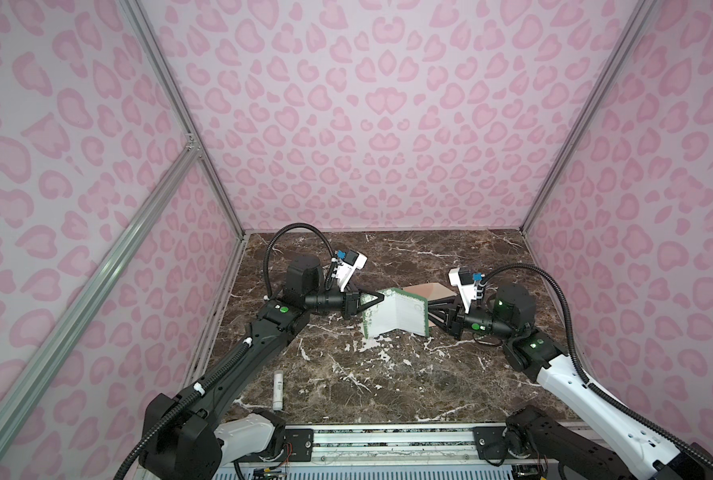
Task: Place the letter into the envelope and seal it
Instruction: 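Move both grippers toward each other, bending the letter card in half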
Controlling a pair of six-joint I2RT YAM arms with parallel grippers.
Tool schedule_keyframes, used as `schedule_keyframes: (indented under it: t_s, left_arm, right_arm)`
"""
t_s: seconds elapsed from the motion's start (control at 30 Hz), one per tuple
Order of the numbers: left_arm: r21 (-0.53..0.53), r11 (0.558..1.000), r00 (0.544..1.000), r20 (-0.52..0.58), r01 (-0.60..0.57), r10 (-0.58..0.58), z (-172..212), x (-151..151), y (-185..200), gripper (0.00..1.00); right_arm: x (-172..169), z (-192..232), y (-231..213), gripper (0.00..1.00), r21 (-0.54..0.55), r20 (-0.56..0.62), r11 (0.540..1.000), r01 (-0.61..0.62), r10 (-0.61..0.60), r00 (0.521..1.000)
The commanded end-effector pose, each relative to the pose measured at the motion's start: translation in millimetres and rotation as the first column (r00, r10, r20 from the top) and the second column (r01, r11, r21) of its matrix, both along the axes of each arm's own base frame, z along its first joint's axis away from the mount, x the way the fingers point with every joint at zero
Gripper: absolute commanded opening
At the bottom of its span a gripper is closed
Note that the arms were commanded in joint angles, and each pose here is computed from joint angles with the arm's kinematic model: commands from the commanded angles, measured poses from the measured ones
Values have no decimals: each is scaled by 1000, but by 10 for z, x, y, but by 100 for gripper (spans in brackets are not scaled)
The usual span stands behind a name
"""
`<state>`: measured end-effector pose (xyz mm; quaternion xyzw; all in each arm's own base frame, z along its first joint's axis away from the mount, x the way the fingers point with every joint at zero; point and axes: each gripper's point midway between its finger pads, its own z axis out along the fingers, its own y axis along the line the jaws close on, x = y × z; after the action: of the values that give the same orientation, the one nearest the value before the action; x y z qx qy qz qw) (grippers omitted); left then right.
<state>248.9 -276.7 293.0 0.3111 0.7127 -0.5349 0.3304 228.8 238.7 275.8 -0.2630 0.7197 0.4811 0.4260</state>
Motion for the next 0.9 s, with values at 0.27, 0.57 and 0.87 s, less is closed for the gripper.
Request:
schedule_keyframes:
  t_s: [0.27, 0.57, 0.87]
  left_arm:
    - [-53, 998, 999, 46, 17, -14, 148, 51, -43, 4]
    - [-64, 997, 999, 31, 38, -37, 125, 14, -57, 4]
    - [-85, 995, 999, 11, 45, -44, 89, -5, -70, 4]
  right_arm:
    - [-21, -1, 156, 35, 8, 6, 999, -34, 33, 999]
    - [17, 12, 230, 41, 20, 8, 999, -40, 40, 999]
    - [26, 4, 310, 48, 32, 9, 998, -47, 47, 999]
